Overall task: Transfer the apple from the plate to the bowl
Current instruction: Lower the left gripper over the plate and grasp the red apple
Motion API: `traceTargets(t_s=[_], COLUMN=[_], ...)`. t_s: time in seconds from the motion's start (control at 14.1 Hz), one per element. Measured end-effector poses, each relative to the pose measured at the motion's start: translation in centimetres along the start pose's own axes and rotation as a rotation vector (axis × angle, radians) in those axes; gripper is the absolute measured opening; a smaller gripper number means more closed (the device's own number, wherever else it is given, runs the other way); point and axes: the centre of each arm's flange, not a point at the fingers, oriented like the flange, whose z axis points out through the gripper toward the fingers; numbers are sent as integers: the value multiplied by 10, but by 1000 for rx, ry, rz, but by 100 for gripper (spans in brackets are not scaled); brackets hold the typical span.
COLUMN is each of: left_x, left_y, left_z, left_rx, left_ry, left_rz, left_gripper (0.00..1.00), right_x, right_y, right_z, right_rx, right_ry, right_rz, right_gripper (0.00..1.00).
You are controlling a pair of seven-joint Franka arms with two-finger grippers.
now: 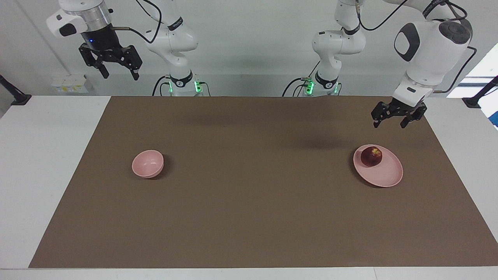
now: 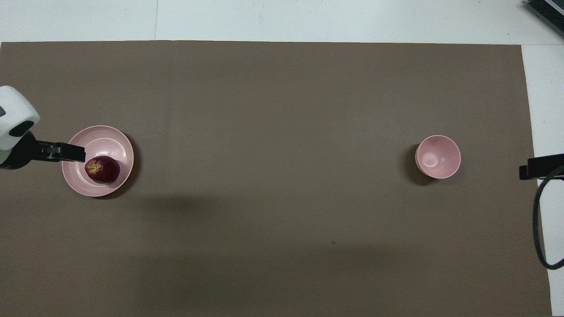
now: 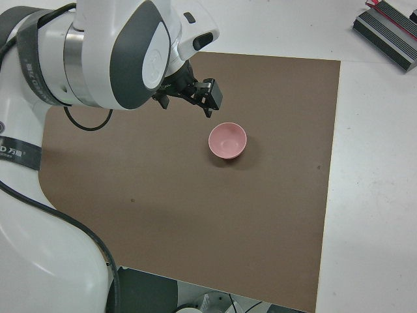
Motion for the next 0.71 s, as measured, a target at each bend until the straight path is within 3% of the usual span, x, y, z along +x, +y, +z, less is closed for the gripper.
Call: traceTargets(t_s=[0.42, 0.71], left_x=[-9, -17], left_y=[-12, -19], left_z=[77, 130], left_rx=[10, 13], left_ry=[81, 80], left_rz=[11, -3], left_gripper=[100, 100], right_x=[0, 0], right_y=[0, 0], right_z=[0, 0], right_rx=[0, 0], right_ry=[0, 0], right_rz=[0, 0], right_gripper=[100, 100])
